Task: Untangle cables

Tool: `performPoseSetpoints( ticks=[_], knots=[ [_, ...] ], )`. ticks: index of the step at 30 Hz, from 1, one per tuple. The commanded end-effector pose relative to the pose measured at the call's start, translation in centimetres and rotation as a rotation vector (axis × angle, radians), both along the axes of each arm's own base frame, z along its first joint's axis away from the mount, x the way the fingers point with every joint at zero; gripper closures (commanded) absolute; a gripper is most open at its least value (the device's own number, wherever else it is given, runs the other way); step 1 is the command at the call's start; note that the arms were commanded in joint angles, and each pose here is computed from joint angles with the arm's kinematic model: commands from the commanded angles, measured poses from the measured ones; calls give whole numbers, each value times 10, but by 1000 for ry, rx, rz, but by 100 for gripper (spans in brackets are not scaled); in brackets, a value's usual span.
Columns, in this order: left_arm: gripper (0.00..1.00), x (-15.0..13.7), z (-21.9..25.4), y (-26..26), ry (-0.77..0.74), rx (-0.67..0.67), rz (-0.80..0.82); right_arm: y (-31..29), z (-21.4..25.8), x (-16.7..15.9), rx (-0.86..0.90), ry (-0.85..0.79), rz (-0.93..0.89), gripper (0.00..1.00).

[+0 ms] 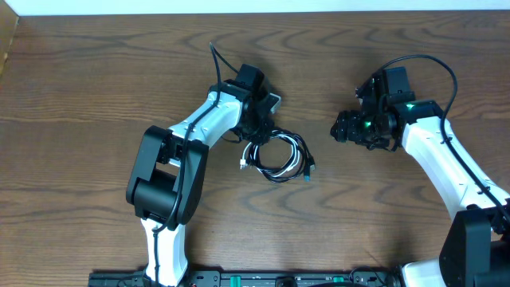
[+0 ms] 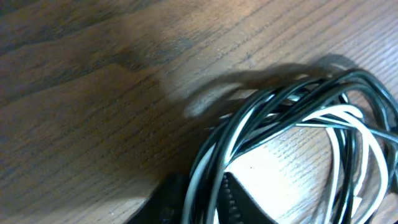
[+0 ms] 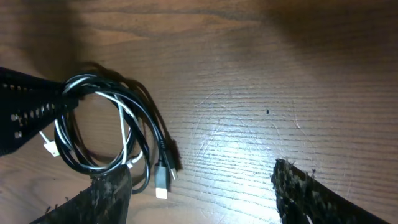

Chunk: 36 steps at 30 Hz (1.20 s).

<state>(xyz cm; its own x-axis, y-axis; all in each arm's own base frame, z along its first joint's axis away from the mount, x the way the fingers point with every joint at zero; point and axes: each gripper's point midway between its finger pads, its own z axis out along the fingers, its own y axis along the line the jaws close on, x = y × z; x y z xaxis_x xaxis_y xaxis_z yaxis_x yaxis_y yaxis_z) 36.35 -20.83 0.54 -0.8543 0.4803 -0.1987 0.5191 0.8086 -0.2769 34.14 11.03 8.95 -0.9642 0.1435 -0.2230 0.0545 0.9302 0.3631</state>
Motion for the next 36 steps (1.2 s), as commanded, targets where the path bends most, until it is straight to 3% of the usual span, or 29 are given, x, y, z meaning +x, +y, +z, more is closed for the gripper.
performPoseSetpoints(
  ticks=[1, 4, 8, 12, 18, 25, 31, 36],
  knots=[
    [93, 1, 9, -4, 8, -16, 30, 3, 1, 0, 2, -7, 20, 31],
    [92, 12, 60, -11, -52, -78, 118, 25, 14, 6, 125, -49, 83, 43],
    [93, 17, 126, -12, -145, -168, 233, 66, 55, 16, 360, -215, 273, 41],
    [93, 4, 188, -20, -195, -323, 236, 83, 93, 21, 484, -335, 345, 40],
    [93, -4, 207, -23, -104, -450, 289, 83, 100, 26, 510, -320, 276, 46],
    [93, -2, 231, -26, 8, -635, 331, 93, 69, 31, 359, -220, 71, 50],
    [93, -4, 233, -27, 29, -651, 339, 115, 72, 31, 367, -257, 110, 52],
    [93, -2, 233, -27, 20, -652, 338, 122, 94, 39, 488, -290, 123, 52]
  ],
)
